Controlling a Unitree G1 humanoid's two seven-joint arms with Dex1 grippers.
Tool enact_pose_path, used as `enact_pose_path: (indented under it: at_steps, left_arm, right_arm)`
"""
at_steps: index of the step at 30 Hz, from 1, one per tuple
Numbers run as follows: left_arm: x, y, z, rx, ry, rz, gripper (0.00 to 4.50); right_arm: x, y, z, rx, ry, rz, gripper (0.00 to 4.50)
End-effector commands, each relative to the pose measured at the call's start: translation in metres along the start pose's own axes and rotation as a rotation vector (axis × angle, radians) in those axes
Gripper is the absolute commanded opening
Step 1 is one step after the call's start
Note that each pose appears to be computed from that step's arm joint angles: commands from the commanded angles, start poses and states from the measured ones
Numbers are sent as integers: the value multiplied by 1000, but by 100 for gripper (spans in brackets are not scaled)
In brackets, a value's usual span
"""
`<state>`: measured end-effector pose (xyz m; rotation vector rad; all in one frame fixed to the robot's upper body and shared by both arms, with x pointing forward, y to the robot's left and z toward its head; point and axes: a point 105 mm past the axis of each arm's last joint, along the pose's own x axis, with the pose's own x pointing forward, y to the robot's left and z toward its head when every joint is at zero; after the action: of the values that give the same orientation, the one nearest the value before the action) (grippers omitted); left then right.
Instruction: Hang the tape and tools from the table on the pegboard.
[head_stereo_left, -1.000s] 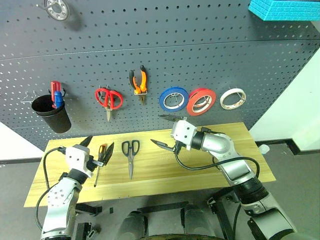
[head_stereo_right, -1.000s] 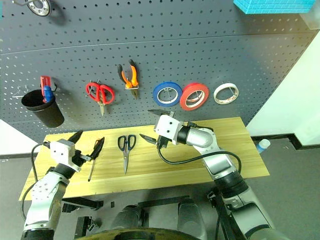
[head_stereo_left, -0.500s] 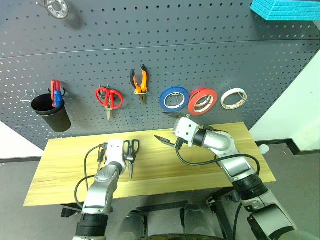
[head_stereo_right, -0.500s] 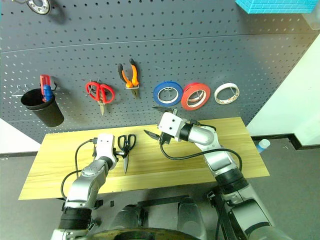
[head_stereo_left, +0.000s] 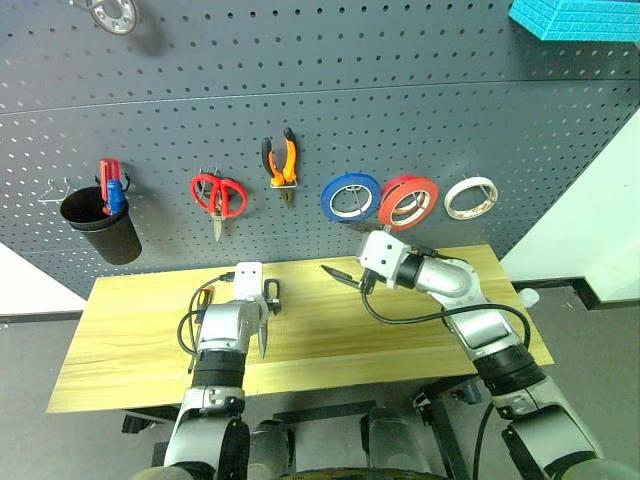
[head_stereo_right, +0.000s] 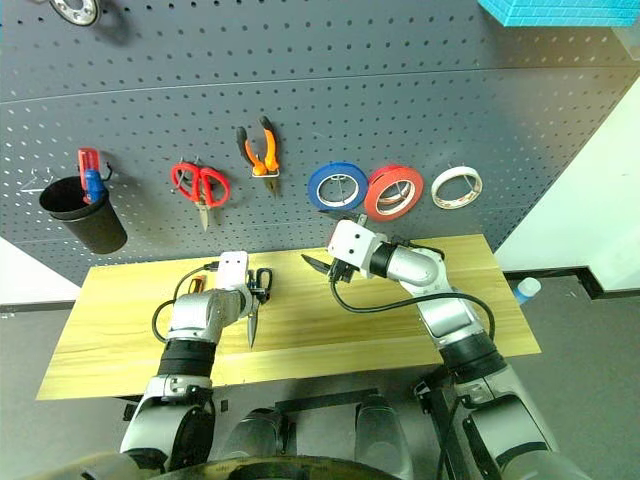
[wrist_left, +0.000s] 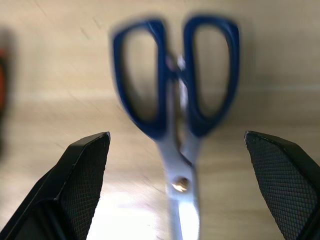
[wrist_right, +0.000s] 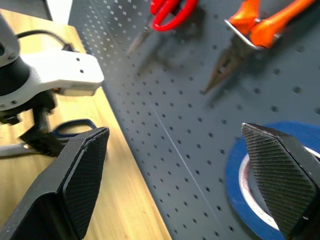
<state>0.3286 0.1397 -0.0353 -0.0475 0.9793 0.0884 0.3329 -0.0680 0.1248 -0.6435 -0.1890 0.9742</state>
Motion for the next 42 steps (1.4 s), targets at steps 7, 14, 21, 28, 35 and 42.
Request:
enact_pose_path:
  at_steps: [7,14,21,28,35,42]
  left_arm:
    - [4,3,-7,-67,112,80,450]
    - [5,-4,0,-75,91,56,450]
    - [8,-5,5,-93,95,51,450]
    - [9,-5,6,-123,103,44,357]
    - [7,-3,9,-120,87,47,107]
    - [3,-2,16,-94,49,48,66]
  right_arm:
    - [-20,13,3,89,6,173,444]
    - [-48,33,-23,333,108,358,444]
    - [-55,36,-32,425,139,366,444]
    - [-54,29,-36,423,149,308,450]
    - [-53,25,-38,413,155,277,450]
    - [-52,25,-39,406,156,265,450]
